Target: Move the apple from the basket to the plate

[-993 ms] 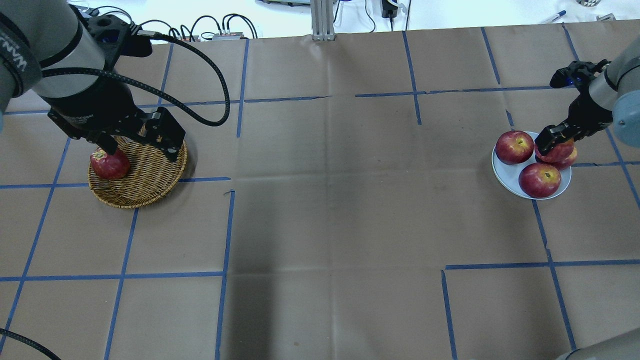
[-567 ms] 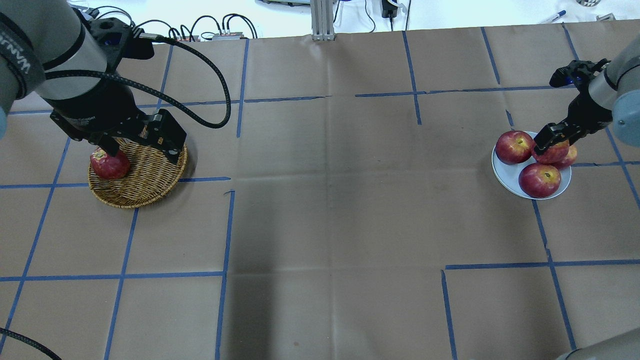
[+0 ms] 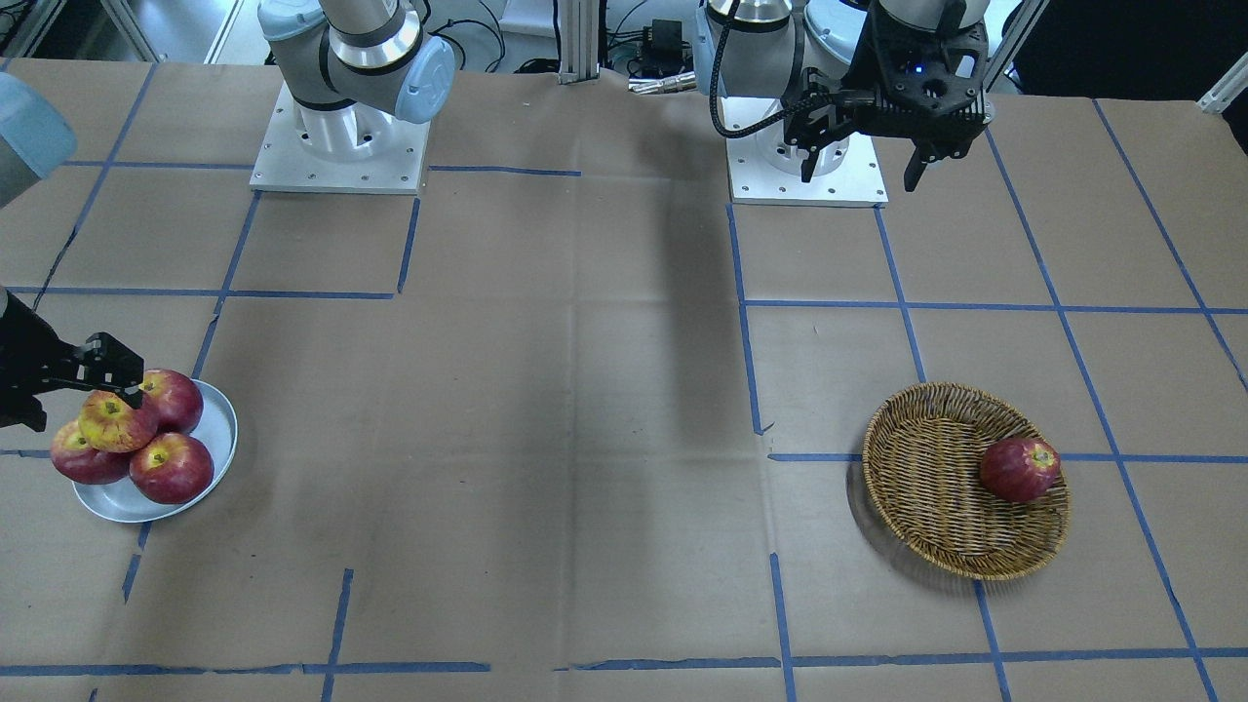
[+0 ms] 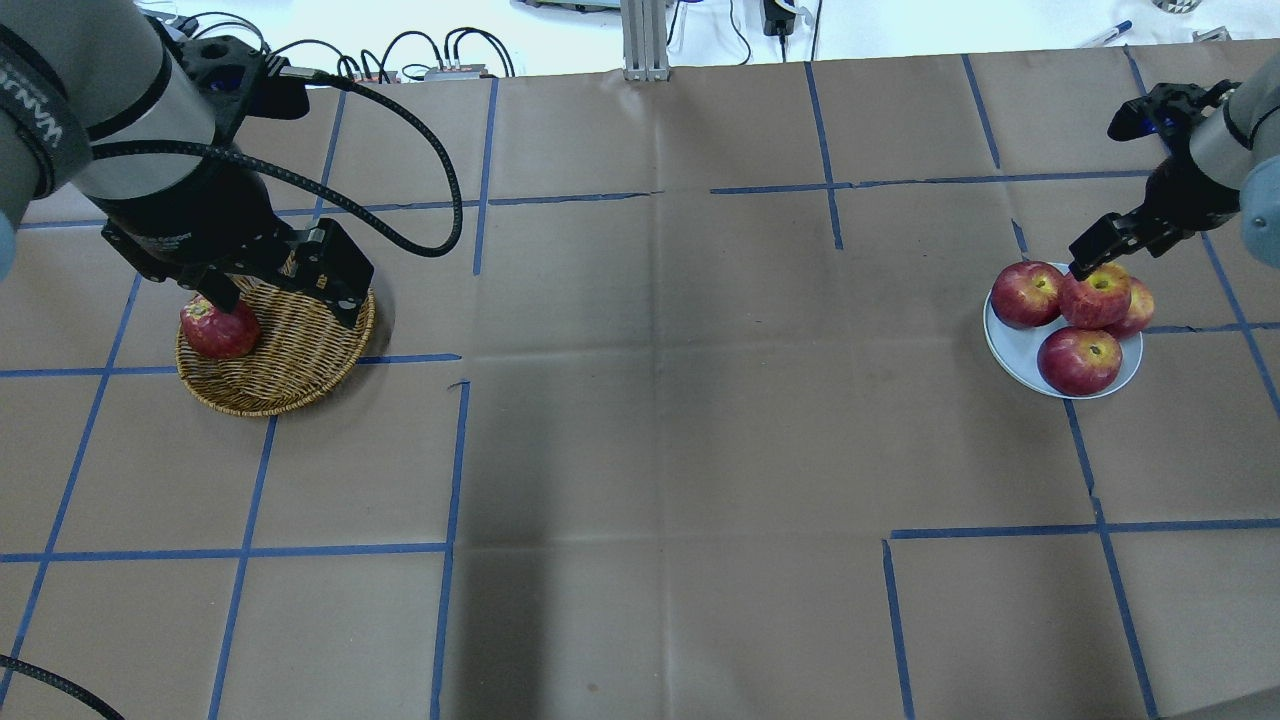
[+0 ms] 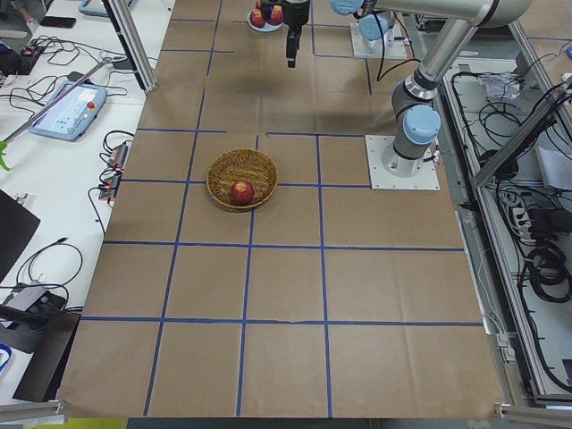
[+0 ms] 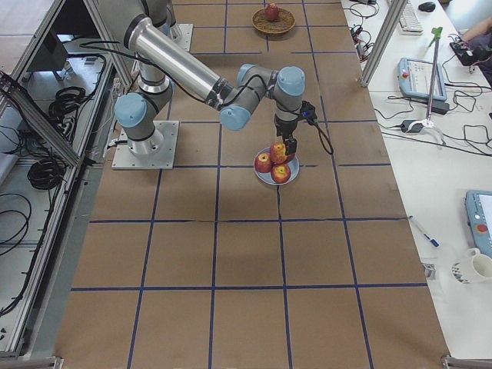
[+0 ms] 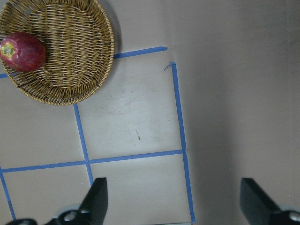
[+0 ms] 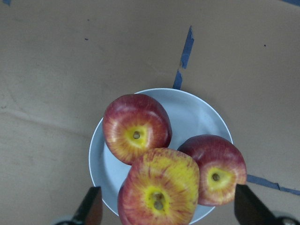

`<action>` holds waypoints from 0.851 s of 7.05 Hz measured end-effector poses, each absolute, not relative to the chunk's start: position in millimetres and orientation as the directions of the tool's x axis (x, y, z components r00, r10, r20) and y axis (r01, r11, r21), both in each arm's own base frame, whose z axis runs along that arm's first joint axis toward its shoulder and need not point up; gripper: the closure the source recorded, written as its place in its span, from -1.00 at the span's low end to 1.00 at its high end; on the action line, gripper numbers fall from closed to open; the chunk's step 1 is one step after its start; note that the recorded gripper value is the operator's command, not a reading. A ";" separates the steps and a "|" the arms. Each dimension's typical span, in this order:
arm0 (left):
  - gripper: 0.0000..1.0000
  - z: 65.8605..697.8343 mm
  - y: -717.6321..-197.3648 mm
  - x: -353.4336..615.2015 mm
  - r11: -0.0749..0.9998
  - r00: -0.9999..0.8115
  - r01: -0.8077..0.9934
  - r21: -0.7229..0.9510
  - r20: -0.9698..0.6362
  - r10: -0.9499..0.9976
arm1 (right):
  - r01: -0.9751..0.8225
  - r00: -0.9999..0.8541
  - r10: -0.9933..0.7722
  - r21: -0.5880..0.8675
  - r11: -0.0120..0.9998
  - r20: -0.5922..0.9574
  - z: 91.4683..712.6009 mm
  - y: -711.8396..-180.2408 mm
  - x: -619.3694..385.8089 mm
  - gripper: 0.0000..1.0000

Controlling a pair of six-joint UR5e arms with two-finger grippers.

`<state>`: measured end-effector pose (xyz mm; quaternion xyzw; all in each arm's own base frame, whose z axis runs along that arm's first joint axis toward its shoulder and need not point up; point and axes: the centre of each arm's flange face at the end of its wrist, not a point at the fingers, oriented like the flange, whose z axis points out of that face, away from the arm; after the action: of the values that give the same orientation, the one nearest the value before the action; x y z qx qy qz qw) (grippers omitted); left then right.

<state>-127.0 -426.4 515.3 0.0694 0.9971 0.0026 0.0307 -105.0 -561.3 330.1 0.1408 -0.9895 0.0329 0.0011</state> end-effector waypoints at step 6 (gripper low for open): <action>-0.98 515.4 -426.3 -127.2 0.990 -0.989 0.138 0.009 -0.059 0.138 | -0.120 -0.992 -0.120 0.004 0.993 -0.030 454.0 -499.6 85.5 -1.00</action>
<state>-127.2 -426.3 515.4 0.0693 0.9971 0.0025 0.0300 85.5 -499.6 454.0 0.0601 -0.9981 -0.0029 -0.0149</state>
